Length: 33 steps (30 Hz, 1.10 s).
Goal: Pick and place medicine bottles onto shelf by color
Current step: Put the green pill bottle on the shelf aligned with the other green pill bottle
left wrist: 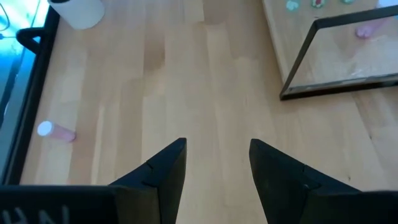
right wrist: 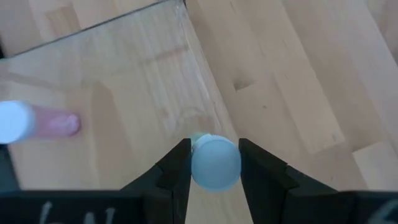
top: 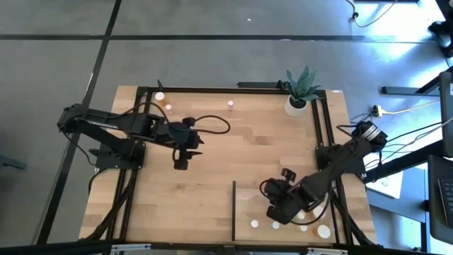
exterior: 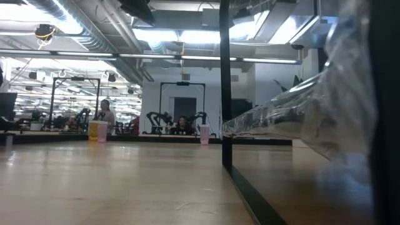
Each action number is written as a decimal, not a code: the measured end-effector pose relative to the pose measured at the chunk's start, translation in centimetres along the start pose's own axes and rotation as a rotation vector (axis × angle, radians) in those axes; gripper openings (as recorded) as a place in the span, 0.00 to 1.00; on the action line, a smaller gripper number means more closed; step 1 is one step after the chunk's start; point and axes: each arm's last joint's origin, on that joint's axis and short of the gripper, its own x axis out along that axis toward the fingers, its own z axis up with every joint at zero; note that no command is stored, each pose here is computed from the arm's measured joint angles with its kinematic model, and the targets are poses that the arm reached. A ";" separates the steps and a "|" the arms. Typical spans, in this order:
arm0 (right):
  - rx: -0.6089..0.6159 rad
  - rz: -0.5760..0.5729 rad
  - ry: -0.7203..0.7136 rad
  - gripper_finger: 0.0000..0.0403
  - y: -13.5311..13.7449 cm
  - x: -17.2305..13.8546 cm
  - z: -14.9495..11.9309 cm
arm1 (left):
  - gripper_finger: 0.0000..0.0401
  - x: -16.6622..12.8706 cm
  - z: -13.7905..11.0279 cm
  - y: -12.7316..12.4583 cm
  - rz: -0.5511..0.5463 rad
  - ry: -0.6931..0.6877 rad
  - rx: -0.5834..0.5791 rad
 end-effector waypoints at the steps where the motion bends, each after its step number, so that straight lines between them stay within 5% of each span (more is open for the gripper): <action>1: -0.002 -0.007 0.004 0.30 0.1 0.2 0.0 | 0.42 0.1 0.0 0.0 0.000 0.003 0.000; 33: 0.016 -0.035 0.075 0.31 0.8 1.9 -0.8 | 0.42 0.4 0.1 0.0 0.001 0.005 0.002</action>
